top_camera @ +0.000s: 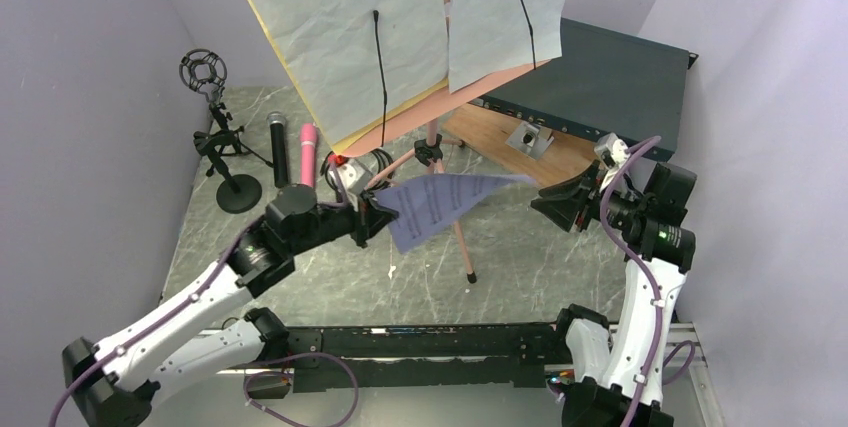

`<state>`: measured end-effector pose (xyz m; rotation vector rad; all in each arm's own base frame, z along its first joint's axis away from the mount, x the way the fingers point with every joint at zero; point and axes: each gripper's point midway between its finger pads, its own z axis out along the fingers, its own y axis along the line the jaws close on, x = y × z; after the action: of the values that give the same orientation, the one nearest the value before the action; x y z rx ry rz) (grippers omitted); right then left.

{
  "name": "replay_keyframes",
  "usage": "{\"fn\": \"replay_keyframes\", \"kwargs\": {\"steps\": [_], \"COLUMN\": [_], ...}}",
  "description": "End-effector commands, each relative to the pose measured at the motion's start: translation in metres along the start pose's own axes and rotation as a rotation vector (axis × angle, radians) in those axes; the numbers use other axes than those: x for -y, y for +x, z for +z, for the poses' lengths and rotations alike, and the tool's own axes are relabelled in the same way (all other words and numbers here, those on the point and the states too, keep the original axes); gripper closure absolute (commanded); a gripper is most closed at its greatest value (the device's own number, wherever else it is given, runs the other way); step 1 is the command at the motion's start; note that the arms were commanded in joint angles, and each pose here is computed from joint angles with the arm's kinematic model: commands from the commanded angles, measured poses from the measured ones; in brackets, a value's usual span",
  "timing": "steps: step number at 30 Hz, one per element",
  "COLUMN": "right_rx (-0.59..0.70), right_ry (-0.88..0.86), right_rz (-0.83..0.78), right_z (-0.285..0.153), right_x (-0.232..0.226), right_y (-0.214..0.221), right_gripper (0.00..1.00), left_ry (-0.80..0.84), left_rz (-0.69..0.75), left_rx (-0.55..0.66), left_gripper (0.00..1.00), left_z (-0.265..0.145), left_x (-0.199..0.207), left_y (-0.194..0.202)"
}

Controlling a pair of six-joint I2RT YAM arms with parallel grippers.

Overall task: Pack up the instrument practice props
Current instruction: Place the sheet music at the center of the board.

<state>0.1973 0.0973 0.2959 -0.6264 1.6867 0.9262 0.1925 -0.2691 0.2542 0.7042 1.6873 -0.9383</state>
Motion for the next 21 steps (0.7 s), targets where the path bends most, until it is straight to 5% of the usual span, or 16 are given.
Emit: {"fn": "replay_keyframes", "kwargs": {"steps": [1,7,13,21], "right_rx": [0.007,0.003,-0.019,-0.025], "right_ry": [0.005,0.055,0.133,0.162], "right_rz": [-0.067,-0.061,-0.054,-0.053], "right_z": [0.003,0.004,0.003,0.002], "right_x": [0.012,0.029,0.046,0.047], "right_y": [-0.001,0.007,0.018,0.026], "right_gripper": [0.5,0.26,0.21,0.2], "left_ry": [-0.184,-0.392,-0.609,-0.89], "left_rz": [-0.157,-0.305,-0.369,-0.274], "left_rx": [-0.142,-0.219,-0.25,-0.146], "left_gripper": [1.0,1.0,1.0,1.0], "left_z": [-0.042,-0.078,-0.097,-0.117], "left_x": [-0.022,-0.057,-0.112,-0.197], "left_y": [0.013,0.02,0.023,-0.023]}}
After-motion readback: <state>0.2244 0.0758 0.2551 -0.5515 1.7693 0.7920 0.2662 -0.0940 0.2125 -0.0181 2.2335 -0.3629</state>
